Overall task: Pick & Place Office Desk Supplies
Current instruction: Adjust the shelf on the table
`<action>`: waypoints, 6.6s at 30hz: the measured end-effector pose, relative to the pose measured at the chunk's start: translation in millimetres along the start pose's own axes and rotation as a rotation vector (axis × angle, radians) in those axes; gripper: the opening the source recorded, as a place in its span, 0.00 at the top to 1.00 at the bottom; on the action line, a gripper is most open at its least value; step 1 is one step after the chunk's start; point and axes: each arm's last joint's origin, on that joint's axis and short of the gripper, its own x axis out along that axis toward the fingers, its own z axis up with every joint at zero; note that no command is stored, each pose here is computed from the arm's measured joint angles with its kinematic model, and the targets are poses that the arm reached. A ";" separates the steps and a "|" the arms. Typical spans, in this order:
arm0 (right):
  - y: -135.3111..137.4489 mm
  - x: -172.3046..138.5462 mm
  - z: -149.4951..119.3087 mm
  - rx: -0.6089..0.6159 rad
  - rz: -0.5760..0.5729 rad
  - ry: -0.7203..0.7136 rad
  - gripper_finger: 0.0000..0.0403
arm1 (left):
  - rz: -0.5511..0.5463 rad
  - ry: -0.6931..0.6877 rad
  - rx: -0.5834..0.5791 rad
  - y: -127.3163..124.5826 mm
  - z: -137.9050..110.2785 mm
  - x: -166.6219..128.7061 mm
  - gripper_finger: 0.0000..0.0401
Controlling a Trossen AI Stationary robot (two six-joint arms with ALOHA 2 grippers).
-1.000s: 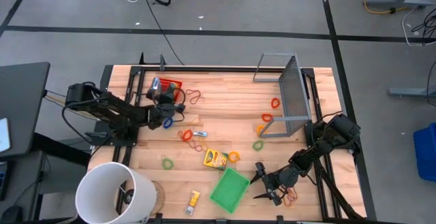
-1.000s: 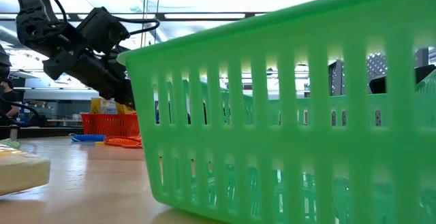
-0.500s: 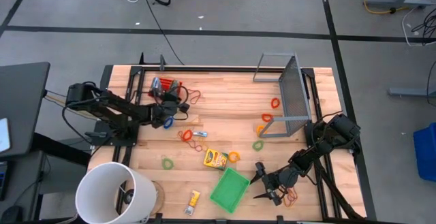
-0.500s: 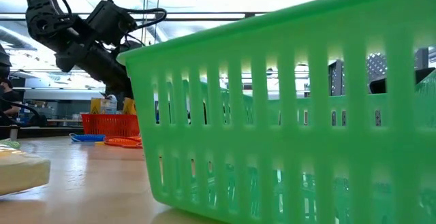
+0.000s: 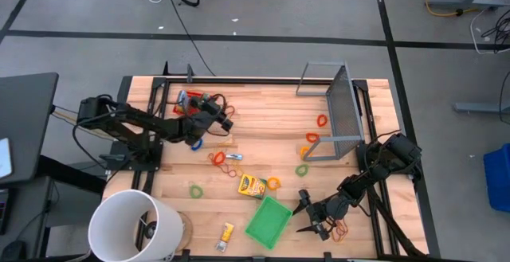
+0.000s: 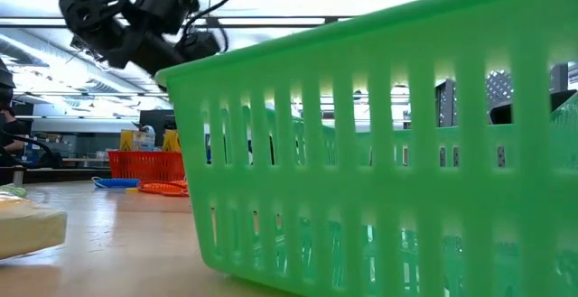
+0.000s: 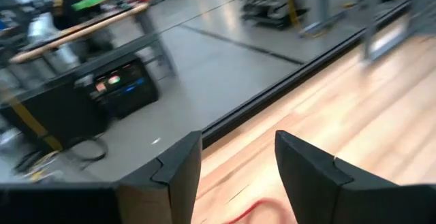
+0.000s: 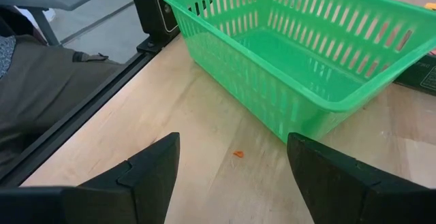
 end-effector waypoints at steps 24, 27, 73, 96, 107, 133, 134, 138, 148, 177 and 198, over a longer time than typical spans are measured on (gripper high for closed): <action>-0.6 0.3 3.6 0.011 0.002 -0.033 0.31 | -0.679 -0.250 -0.058 -107.2 94.6 17.1 0.62; 0.2 0.1 4.0 0.011 0.006 -0.038 0.31 | -0.730 -0.303 -0.063 -122.9 112.2 18.6 0.61; -5.3 0.6 -5.2 0.022 -0.062 0.051 0.31 | -1.175 -0.289 0.383 -164.0 217.6 96.4 1.00; 13.9 -31.0 35.2 0.108 -0.423 -0.218 0.99 | -1.132 -0.333 0.336 -132.2 269.2 27.4 0.99; 43.8 -57.9 35.3 0.102 -0.592 -0.306 1.00 | -1.293 -0.328 0.300 -137.1 270.4 -36.6 0.99; 38.2 -58.2 33.1 0.079 -0.710 -0.306 1.00 | -0.933 -0.341 -0.117 -76.9 42.2 -61.1 1.00; 36.9 -58.5 33.5 0.087 -0.739 -0.316 1.00 | -0.923 -0.325 -0.116 -70.6 33.9 -60.8 1.00; 30.4 -60.0 34.8 0.120 -0.892 -0.365 1.00 | -0.876 -0.301 -0.152 -45.3 9.6 -61.5 1.00; -3.8 -51.7 42.3 0.168 -1.140 -0.395 1.00 | -0.849 -0.247 -0.174 -5.2 -39.4 -71.2 1.00; -42.6 -32.4 17.0 0.513 -0.775 -0.132 0.48 | -1.268 -0.258 -0.041 -5.5 -51.9 -83.7 0.99; -64.1 -33.9 36.8 0.653 -0.630 0.013 0.78 | -1.297 -0.242 0.019 -6.5 -56.4 -84.0 0.98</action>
